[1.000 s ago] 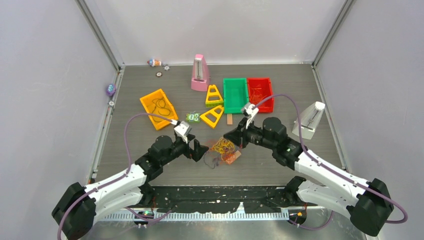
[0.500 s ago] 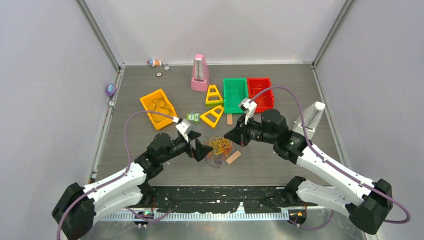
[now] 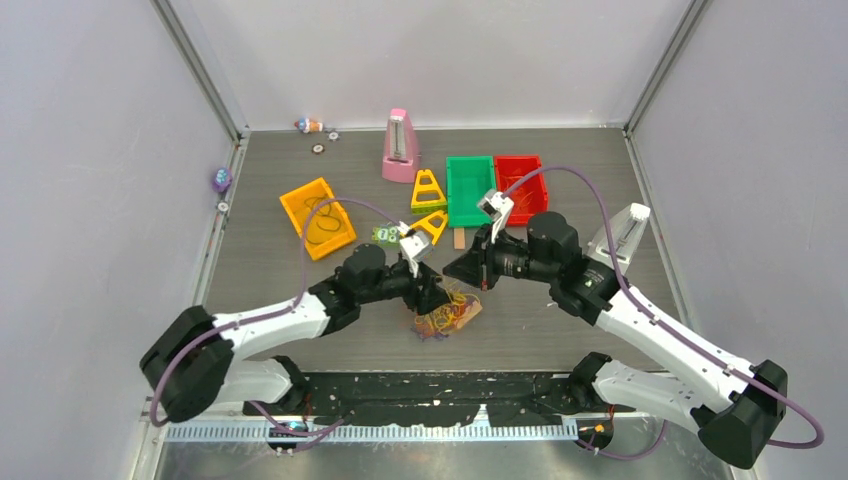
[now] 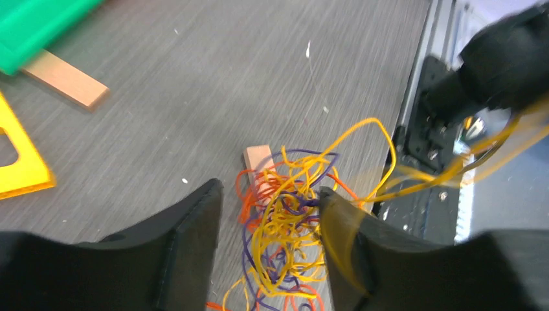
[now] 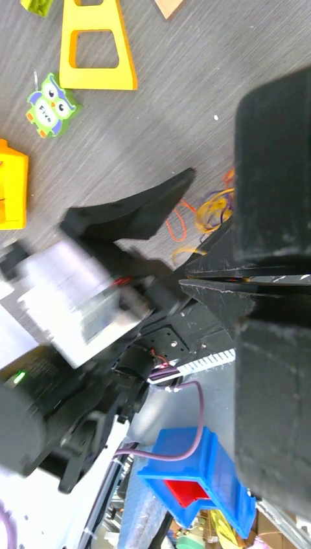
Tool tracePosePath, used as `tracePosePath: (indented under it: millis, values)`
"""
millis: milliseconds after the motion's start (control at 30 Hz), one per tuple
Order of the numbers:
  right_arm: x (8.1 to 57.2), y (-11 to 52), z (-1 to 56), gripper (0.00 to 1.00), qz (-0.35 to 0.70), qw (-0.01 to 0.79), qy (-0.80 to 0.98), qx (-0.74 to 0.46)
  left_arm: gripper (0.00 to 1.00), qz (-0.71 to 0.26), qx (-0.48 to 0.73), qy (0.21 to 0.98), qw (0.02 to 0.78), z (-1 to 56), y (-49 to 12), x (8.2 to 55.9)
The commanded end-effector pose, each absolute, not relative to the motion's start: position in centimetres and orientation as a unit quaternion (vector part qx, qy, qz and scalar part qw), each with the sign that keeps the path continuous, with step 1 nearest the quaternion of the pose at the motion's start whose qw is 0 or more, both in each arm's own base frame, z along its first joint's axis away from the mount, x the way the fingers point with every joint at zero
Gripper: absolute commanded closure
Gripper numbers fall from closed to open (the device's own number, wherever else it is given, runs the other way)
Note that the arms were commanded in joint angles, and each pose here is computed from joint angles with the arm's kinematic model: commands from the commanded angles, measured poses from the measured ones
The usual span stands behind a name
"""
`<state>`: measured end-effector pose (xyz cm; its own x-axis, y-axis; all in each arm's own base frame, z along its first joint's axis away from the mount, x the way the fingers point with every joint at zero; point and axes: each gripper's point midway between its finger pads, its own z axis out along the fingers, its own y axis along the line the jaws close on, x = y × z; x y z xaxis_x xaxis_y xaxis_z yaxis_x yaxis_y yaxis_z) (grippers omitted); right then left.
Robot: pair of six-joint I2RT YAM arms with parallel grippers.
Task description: Untangle the cables
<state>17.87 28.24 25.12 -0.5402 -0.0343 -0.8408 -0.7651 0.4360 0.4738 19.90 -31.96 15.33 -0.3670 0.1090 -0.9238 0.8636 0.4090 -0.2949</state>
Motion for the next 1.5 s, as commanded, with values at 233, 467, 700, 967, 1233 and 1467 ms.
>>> tracePosePath:
  millis: [233, 467, 700, 967, 1233, 1467]
  values:
    - [18.9, 25.6, 40.8, 0.95, 0.467, 0.559, 0.65, -0.215, 0.98, -0.336, 0.321, 0.812, 0.354, 9.3, -32.7, 22.2]
    - [19.8, 21.9, 47.5, 0.95, 0.405, 0.637, 0.633, -0.172, 1.0, -0.264, 0.29, 0.845, 0.363, 8.2, -30.5, 23.8]
    - [21.4, 17.3, 52.1, 0.95, 0.335, 0.699, 0.626, -0.084, 1.0, -0.177, 0.234, 0.89, 0.349, 6.0, -26.4, 25.7]
    - [22.1, 13.8, 56.4, 0.95, 0.272, 0.739, 0.615, -0.038, 1.0, -0.187, 0.128, 0.927, 0.298, 4.1, -23.0, 27.3]
    - [23.3, 11.9, 50.3, 0.95, 0.214, 0.715, 0.665, 0.008, 1.0, -0.181, 0.049, 0.901, 0.39, 7.0, -18.9, 28.8]
    - [24.0, 12.8, 38.5, 0.95, 0.189, 0.633, 0.751, 0.022, 0.38, -0.322, 0.137, 0.817, 0.458, 11.4, -23.0, 26.7]
